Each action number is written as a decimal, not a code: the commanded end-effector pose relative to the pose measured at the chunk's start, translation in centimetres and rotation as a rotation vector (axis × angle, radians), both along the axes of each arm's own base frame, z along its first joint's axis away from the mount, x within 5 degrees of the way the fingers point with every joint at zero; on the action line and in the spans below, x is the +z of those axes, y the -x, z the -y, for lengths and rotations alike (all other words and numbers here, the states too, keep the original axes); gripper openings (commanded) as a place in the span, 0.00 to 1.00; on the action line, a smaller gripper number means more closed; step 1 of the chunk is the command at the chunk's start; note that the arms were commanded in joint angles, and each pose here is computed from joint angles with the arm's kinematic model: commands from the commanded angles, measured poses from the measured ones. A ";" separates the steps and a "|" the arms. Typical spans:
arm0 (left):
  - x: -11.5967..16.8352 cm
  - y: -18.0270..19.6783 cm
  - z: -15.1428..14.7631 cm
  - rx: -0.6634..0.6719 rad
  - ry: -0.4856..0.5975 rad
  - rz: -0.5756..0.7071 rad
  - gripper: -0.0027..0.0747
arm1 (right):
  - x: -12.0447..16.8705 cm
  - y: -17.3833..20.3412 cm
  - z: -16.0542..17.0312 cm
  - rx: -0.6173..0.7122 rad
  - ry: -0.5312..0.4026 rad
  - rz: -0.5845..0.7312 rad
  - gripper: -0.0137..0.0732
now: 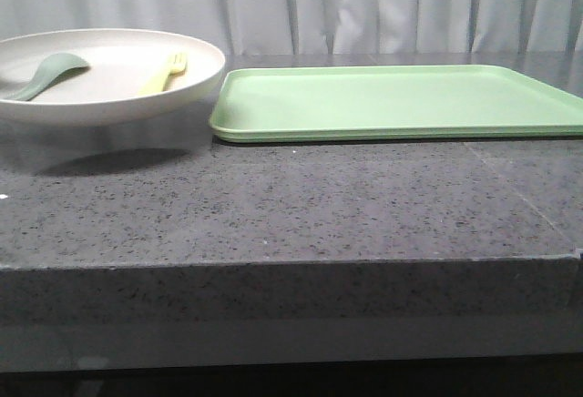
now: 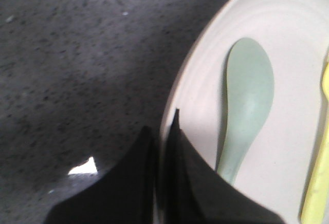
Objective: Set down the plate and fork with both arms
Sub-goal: 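Carry the plate with the left gripper and lower it onto the tray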
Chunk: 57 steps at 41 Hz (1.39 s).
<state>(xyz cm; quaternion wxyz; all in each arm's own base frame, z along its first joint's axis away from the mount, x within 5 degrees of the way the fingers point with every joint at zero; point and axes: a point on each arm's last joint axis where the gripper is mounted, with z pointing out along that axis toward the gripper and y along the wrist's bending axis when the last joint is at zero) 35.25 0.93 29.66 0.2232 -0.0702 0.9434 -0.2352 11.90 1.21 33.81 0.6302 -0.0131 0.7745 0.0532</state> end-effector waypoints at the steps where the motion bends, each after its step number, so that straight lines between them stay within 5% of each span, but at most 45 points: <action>1: 4.2 0.0 3.1 -0.053 0.059 0.146 0.01 | 1.7 -0.1 0.1 -0.006 0.002 0.101 0.90; 20: 4.7 -5.4 18.7 -0.326 0.081 0.186 0.01 | 1.6 -0.1 0.1 -0.006 0.003 0.094 0.90; 28: 4.4 -7.4 22.6 -0.347 0.121 0.199 0.01 | 1.6 -0.1 0.1 -0.006 0.003 0.093 0.90; 57: 2.4 -10.0 24.1 -0.214 0.174 0.082 0.01 | 1.6 -0.1 0.1 -0.006 0.003 0.093 0.90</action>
